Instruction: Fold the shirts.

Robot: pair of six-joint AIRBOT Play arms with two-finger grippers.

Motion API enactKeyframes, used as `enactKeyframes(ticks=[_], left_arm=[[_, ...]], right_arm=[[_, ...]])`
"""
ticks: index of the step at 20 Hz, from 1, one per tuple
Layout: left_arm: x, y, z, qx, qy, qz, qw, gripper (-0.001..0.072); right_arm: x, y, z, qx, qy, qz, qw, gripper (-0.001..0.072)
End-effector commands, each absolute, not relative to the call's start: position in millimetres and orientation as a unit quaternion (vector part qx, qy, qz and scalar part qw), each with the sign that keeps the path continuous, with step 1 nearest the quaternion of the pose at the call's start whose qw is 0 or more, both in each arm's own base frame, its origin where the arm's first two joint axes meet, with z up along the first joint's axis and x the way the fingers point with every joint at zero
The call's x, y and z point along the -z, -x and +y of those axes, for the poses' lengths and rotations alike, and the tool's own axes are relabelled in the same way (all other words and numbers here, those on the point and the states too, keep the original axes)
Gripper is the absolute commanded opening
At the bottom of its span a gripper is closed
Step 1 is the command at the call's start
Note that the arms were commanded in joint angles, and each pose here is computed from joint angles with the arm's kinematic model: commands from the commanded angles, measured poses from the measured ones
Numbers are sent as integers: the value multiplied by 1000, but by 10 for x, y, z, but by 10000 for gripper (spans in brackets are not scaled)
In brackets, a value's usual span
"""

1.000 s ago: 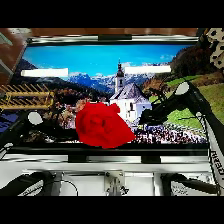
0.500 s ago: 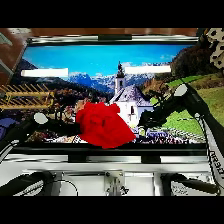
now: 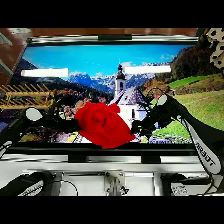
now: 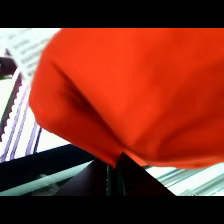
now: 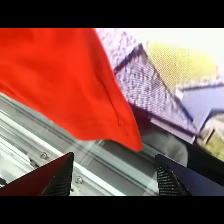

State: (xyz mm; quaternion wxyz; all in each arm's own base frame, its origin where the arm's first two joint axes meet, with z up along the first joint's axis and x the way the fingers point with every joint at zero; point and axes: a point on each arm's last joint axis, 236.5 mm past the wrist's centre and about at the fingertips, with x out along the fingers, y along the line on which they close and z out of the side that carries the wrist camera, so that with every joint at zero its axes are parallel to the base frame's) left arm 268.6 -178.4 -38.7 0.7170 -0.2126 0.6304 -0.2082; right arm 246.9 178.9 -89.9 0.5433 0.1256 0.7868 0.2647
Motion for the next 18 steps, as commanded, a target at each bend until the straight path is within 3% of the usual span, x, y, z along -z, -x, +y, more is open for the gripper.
enactKeyframes(ticks=[1, 6, 9, 10, 13, 18], left_arm=[[359, -2643, -1798, 213, 211, 635, 712, 36], [333, -2672, -1802, 215, 211, 631, 715, 35], [278, -2713, -1802, 218, 208, 621, 724, 35], [233, -2739, -1798, 224, 201, 613, 731, 35], [-249, -2977, -1696, 246, 132, 556, 783, 33], [-2320, -3394, -1437, 250, 15, 350, 903, 34]], right_arm=[[995, -2503, 1905, -261, -145, 785, 542, 638], [1051, -2544, 2055, -260, -189, 785, 530, 634], [1028, -2538, 2069, -264, -190, 784, 529, 170], [976, -2556, 2094, -272, -193, 778, 532, 78], [547, -2871, 2133, -315, -161, 720, 597, 76], [-1405, -3802, 1806, -335, -49, 483, 807, 76]])
